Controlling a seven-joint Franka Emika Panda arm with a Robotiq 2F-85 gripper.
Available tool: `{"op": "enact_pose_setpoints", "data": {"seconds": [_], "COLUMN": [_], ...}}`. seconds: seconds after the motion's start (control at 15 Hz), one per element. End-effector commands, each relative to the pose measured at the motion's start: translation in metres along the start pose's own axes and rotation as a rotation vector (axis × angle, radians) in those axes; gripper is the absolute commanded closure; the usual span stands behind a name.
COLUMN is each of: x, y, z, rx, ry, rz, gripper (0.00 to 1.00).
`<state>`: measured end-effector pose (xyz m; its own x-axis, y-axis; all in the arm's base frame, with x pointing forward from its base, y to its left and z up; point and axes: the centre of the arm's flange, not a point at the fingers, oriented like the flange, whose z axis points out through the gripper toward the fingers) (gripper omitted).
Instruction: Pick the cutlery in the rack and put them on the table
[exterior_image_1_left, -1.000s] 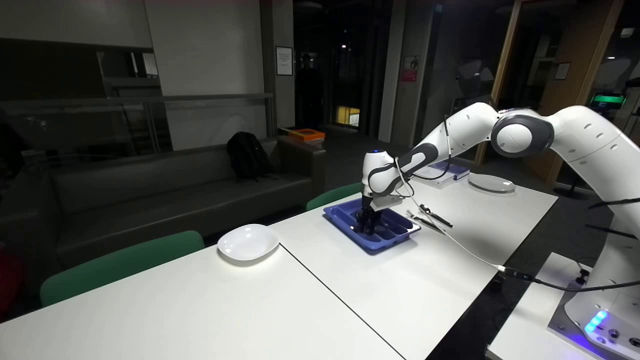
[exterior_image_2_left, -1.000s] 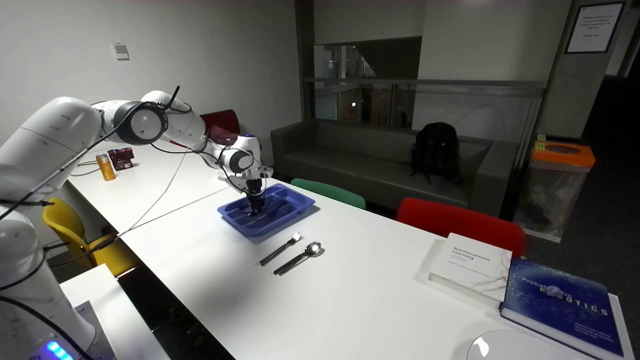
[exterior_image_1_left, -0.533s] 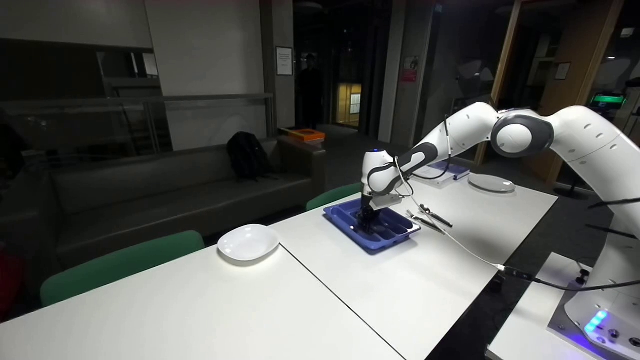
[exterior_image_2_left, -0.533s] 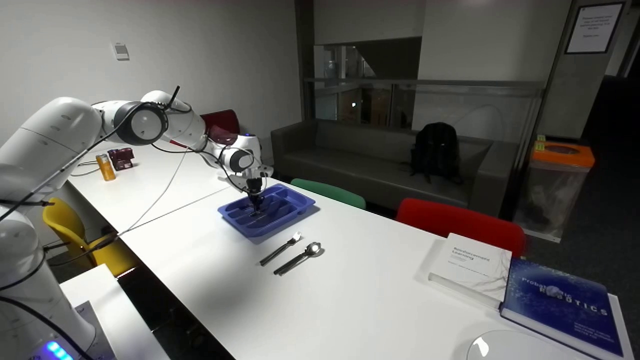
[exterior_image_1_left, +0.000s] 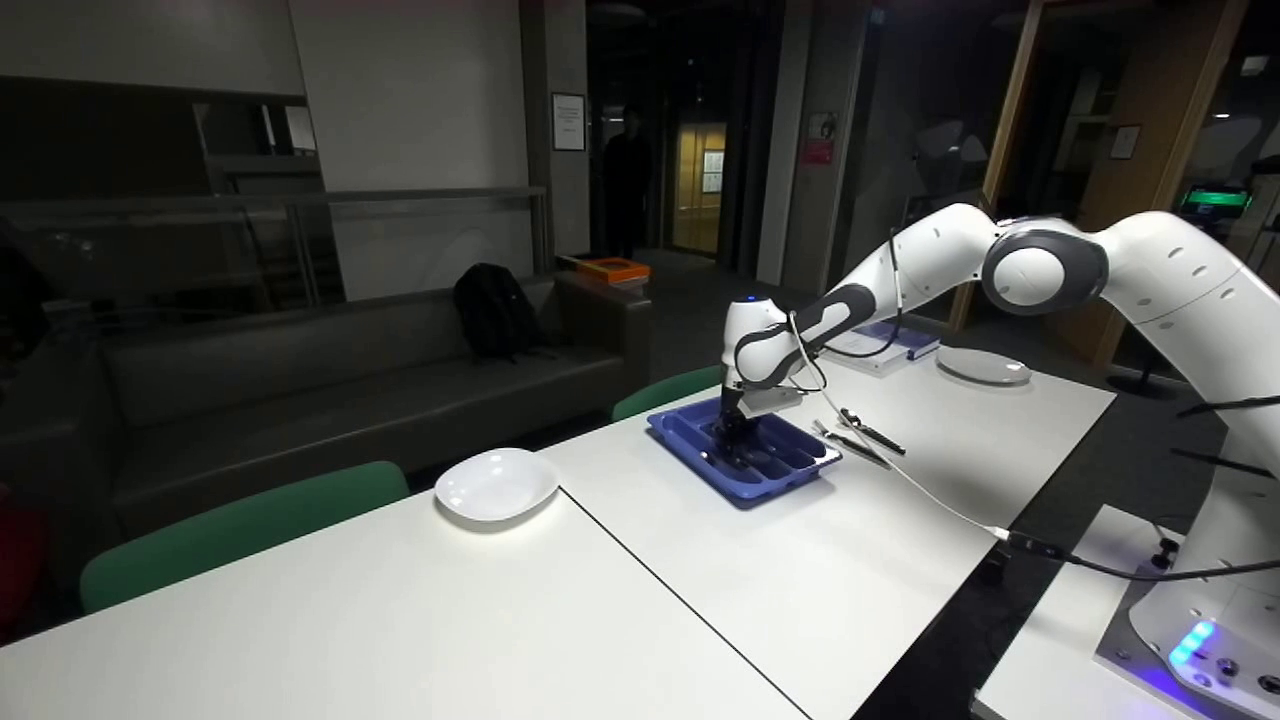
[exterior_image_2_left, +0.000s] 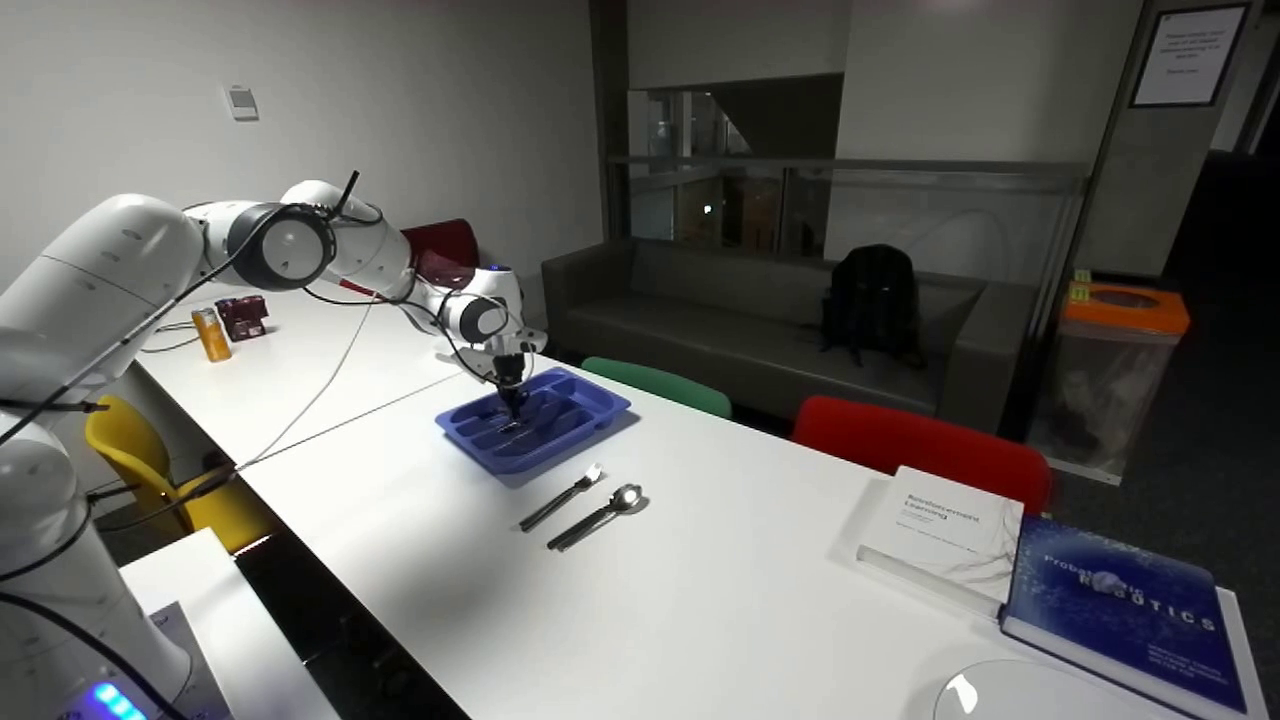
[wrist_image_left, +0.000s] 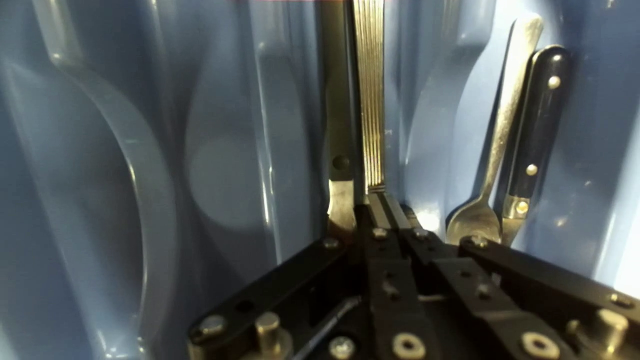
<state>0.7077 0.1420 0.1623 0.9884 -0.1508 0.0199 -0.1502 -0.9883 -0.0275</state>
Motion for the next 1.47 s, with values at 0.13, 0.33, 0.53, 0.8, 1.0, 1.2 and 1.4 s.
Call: {"op": "enact_pose_setpoints", "data": {"seconds": [0.13,0.33,0.53,0.8,1.0,1.2,1.4], "x": [0.001,0.001,-0.004,-0.012,-0.017,-0.021,-0.027], "y": [-0.009,-0.015,-0.02,-0.018,-0.016,-0.009,-0.005], "z": [-0.043,-0.064,-0.079,-0.09,-0.093,-0.09,-0.077], "rx": [-0.014,-0.025,-0.06,-0.09,-0.097,-0.1,-0.095], "ry": [0.053,0.087,0.118,0.132,0.133,0.117,0.096], "rz": [0.027,0.036,0.015,0.004,0.002,0.003,0.001], "gripper": [1.0,1.0,0.74,0.5,0.28,0.06,0.0]}}
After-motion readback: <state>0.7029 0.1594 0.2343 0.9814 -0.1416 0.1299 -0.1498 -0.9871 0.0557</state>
